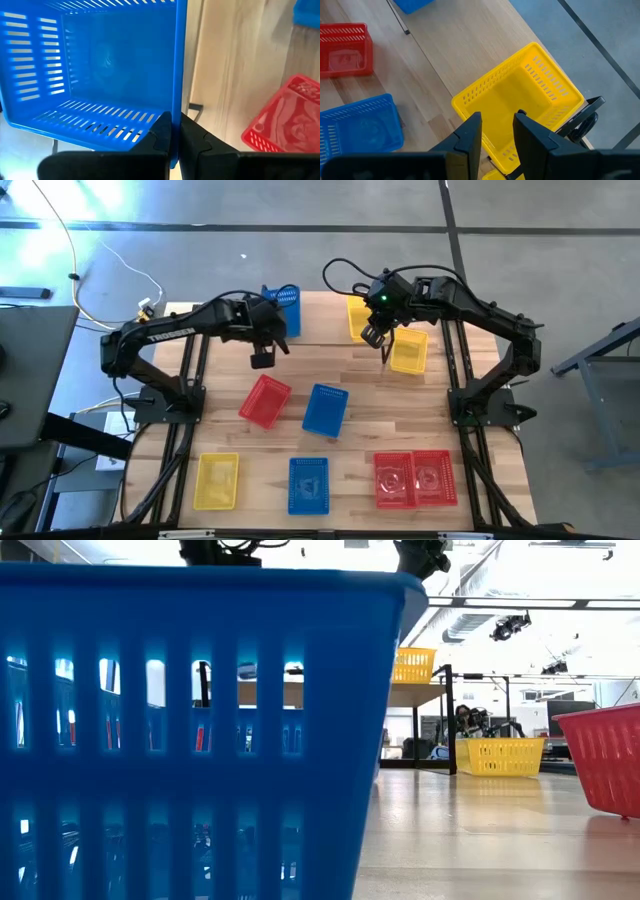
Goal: Stack baskets on shelf by color
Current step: Put the top blue basket on the shelf
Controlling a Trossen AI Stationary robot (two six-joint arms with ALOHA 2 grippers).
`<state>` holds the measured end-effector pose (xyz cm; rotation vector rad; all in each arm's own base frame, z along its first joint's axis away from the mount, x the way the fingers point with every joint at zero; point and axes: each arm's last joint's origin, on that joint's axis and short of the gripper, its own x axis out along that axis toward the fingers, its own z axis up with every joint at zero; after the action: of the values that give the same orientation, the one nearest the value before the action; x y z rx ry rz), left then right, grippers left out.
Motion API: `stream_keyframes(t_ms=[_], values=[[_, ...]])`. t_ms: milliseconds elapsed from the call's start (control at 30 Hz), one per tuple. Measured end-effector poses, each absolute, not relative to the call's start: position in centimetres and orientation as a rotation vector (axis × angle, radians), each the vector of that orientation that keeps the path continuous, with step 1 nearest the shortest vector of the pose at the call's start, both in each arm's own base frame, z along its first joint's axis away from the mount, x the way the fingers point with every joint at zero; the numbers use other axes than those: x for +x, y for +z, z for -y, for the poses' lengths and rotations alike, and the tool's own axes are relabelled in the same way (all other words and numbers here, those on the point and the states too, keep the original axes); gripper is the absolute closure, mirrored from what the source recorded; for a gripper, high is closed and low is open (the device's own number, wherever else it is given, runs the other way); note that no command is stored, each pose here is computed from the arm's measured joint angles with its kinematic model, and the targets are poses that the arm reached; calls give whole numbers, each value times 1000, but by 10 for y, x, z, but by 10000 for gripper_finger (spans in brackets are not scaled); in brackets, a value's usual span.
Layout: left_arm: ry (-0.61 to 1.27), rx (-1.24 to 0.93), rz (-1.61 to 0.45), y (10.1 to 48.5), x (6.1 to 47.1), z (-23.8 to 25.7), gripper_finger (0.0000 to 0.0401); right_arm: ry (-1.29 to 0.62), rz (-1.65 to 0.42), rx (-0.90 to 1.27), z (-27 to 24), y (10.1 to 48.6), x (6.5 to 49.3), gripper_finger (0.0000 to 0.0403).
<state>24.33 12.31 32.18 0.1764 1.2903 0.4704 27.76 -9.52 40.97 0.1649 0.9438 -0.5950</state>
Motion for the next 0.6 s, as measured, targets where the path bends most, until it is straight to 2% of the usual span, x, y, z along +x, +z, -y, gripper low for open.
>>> stream_keyframes(t_ms=[333,600], values=[[417,180,-1378,309,248,-125,399,-594,-944,164,95,410,278,304],[428,187,-1375,309,249,-126,371,-547,-939,213,91,409,279,304]])
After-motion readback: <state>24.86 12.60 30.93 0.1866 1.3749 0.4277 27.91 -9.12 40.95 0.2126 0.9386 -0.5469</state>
